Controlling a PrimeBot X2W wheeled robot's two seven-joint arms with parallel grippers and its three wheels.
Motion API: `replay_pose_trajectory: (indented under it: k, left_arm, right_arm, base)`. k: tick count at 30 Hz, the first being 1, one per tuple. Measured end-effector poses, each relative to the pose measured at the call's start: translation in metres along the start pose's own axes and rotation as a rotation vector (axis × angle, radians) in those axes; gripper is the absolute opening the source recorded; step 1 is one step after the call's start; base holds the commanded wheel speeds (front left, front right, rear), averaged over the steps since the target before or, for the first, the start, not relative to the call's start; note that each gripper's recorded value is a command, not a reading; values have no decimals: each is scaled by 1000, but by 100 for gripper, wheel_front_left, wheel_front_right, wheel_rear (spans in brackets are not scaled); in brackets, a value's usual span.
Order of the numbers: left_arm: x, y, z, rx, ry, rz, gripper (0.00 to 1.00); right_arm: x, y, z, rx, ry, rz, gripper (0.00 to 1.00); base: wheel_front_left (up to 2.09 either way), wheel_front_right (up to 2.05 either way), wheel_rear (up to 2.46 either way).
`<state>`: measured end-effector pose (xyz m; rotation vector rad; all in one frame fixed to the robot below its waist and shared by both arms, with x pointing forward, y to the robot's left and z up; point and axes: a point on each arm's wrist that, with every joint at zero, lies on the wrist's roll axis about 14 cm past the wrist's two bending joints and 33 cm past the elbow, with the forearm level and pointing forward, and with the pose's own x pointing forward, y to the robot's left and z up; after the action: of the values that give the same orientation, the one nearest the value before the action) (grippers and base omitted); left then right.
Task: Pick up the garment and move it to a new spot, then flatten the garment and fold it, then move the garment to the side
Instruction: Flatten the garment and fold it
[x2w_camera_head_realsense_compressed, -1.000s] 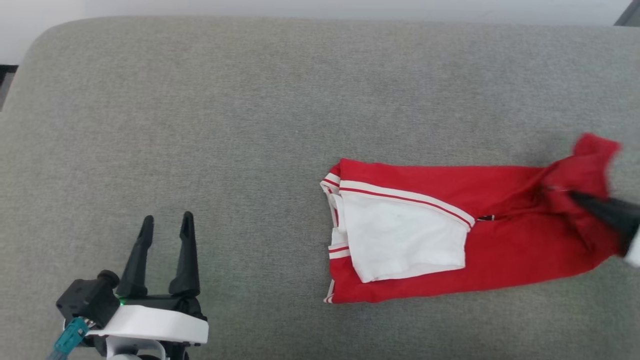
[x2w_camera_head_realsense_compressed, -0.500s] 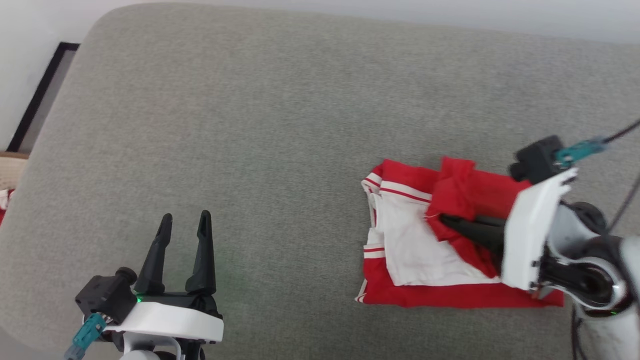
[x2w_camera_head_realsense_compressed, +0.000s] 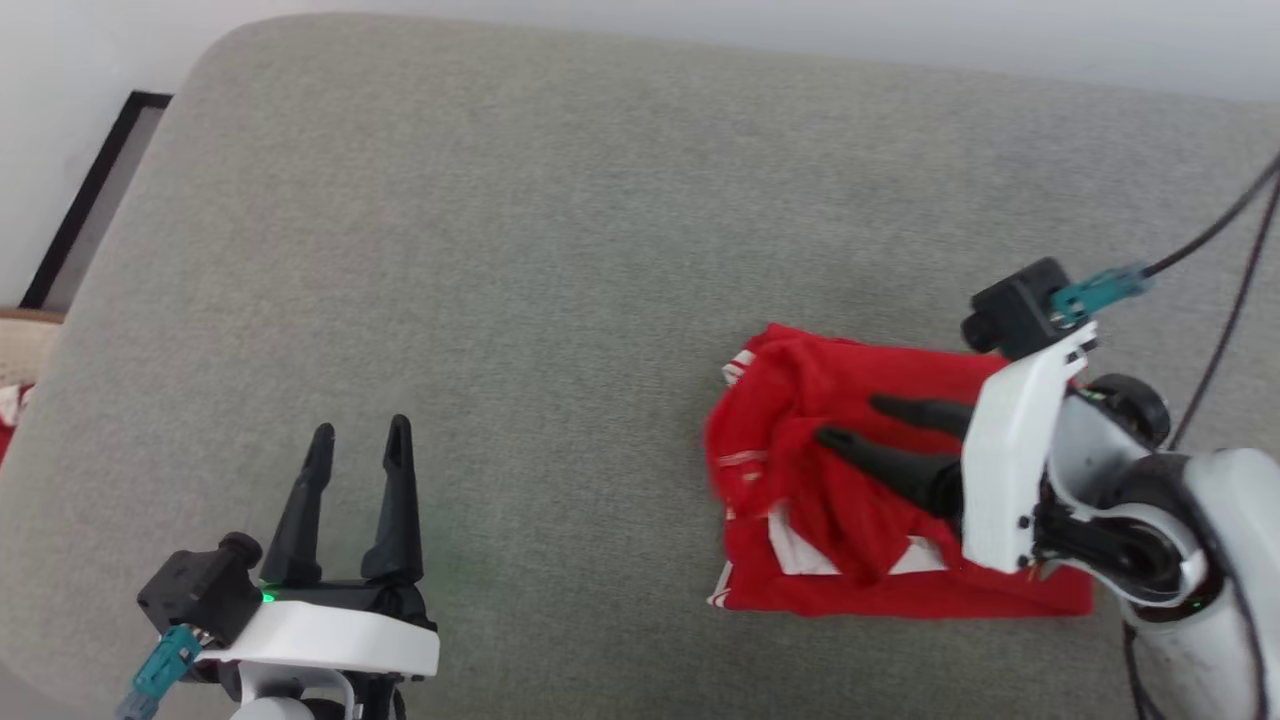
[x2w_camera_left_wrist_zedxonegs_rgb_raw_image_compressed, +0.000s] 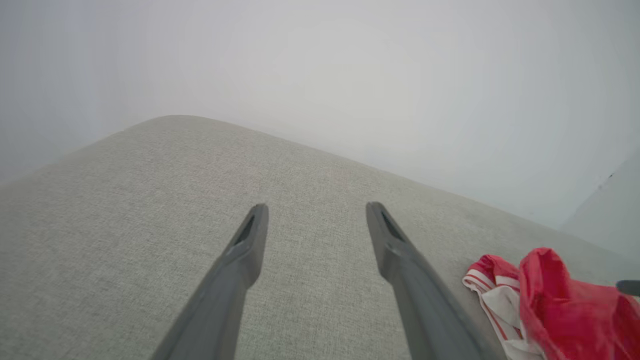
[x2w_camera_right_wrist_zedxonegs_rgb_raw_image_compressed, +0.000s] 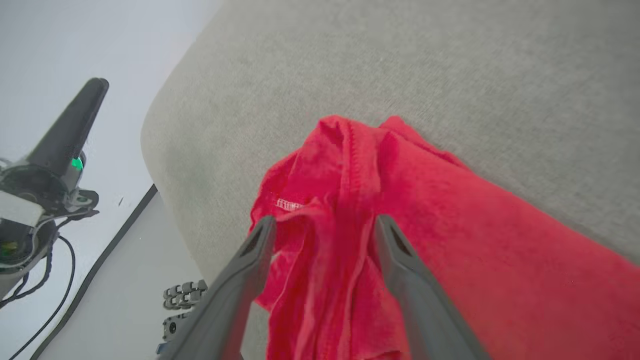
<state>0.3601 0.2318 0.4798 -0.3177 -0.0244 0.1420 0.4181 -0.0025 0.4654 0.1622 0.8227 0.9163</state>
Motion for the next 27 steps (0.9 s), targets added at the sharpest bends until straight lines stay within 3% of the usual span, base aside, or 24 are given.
replay_pose_trajectory:
  k: [4,14,21,27]
  left_arm:
    - [5,-5,2,-1,-10,-19,100]
    - [18,-21,5,18,-24,-90,100]
    - [19,-33,9,38,-32,-142,100]
    - [13,-38,10,72,-26,-181,100]
  right_arm:
    - [-27,-8,18,-20,-93,-39,100]
    - [-120,-56,47,-13,-441,-291,100]
    - [-180,-69,42,-64,-679,-464,100]
    - [-218,-79,14,-106,-800,-609,100]
  base:
    - [0,0,0]
    - [0,0,0]
    - [0,0,0]
    - [0,0,0]
